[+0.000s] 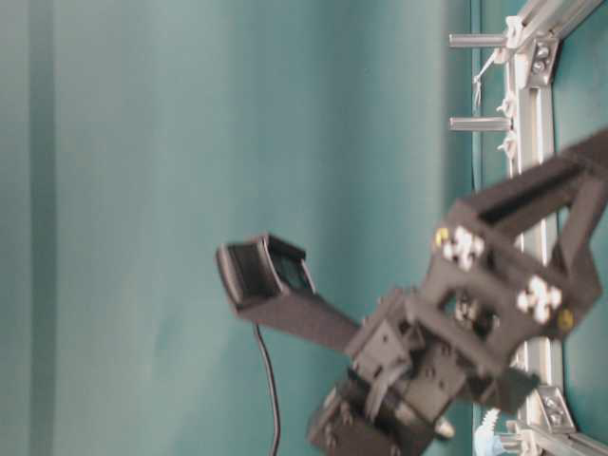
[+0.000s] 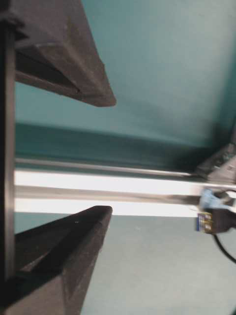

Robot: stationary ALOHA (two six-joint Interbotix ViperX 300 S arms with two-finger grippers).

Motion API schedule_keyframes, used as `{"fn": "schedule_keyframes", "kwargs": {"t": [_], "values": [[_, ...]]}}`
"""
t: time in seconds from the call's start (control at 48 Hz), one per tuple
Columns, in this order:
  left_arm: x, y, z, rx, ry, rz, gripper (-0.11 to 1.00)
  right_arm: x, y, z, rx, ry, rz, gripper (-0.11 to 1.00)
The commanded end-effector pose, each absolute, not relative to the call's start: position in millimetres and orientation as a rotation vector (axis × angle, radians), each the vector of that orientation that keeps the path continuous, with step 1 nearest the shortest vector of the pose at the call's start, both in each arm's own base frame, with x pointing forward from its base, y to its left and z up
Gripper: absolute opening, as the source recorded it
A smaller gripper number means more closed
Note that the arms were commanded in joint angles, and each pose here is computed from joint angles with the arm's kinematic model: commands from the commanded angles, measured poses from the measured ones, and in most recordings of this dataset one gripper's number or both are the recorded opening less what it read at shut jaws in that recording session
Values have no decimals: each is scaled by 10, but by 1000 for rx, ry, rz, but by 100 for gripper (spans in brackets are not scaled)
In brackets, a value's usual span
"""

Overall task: Insert the wire through the string loop located on the right side.
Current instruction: 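Move the left gripper across the frame toward the protruding USB plug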

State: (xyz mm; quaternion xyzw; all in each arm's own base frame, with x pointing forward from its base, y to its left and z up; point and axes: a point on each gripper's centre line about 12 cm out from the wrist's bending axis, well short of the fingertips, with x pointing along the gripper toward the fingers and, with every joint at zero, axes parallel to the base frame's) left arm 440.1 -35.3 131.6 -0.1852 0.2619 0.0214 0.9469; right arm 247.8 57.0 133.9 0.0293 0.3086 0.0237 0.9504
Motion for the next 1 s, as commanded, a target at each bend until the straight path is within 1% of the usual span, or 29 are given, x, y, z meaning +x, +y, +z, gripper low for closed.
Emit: {"fn": "schedule_keyframes", "kwargs": {"t": [0.0, 0.146, 0.375, 0.833, 0.979], "values": [[4540, -401, 1489, -371, 481, 21, 86, 2511, 577, 1387, 59, 607, 49, 10], [4689, -503, 1506, -354, 466, -5, 86, 2508, 574, 1384, 58, 607, 48, 10], [4868, -617, 1490, -303, 487, -34, 86, 2513, 567, 1389, 58, 602, 44, 10], [5125, -611, 1409, -301, 475, -29, 86, 2515, 565, 1392, 58, 599, 43, 10], [5215, -606, 1438, -273, 457, -36, 86, 2514, 569, 1392, 57, 599, 44, 10]]}}
